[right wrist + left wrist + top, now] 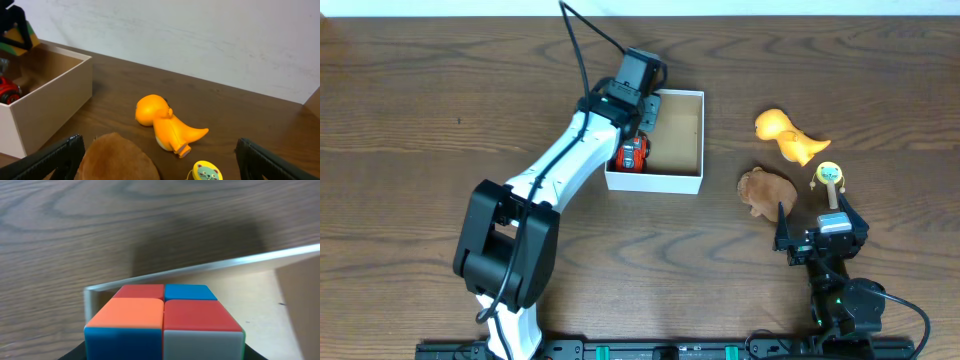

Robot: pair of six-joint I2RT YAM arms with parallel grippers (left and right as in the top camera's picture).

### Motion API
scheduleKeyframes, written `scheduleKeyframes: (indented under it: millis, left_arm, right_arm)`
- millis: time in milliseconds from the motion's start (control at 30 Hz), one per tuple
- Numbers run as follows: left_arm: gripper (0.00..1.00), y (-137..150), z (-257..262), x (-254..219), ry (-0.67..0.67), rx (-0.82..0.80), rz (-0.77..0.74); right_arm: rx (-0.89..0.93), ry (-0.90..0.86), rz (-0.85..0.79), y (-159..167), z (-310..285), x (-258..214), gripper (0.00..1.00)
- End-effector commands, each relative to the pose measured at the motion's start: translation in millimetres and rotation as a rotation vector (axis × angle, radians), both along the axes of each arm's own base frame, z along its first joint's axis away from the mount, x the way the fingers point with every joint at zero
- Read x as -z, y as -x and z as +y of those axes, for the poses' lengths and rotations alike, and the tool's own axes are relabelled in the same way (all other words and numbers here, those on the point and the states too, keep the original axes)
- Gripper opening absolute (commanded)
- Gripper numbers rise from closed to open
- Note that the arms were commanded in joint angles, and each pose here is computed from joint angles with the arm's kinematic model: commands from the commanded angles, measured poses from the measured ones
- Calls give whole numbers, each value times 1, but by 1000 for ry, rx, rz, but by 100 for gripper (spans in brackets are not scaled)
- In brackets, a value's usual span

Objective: Pack container
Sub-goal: 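Lift the cube with the left gripper and carry it over the box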

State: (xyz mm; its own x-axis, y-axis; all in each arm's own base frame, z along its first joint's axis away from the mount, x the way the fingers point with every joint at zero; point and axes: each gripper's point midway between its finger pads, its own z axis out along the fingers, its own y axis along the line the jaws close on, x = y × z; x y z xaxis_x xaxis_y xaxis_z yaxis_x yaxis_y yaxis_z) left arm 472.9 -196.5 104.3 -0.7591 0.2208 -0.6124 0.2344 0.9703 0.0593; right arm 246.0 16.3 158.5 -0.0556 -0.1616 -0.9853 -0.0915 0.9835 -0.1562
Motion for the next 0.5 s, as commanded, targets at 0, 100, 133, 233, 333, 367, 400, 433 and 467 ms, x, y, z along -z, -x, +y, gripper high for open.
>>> scheduleKeyframes:
  millis: [0, 100, 133, 233, 333, 367, 400, 433, 467]
  left_arm:
    - [50, -3, 16, 9, -42, -25, 15]
    - [51, -1, 19, 11, -45, -28, 28]
    - [50, -1, 19, 12, -45, -26, 31]
    - [51, 0, 18, 14, -45, -25, 37]
    - [51, 2, 20, 16, -51, -25, 49]
    - [50, 3, 20, 17, -53, -25, 55]
    - [51, 4, 21, 18, -54, -28, 60]
    - [51, 5, 21, 18, -56, -28, 65]
    - [51, 7, 22, 19, -59, -27, 72]
  right_arm:
    - [17, -18, 2, 0, -4, 1, 99]
    - [17, -18, 2, 0, -4, 1, 99]
    - [17, -18, 2, 0, -4, 1, 99]
    - [17, -18, 2, 0, -4, 1, 99]
    - [17, -18, 2, 0, -4, 1, 99]
    - [17, -18, 1, 0, -4, 1, 99]
    - [17, -18, 2, 0, -4, 1, 99]
    - [17, -18, 1, 0, -4, 1, 99]
    - [17, -18, 2, 0, -4, 1, 99]
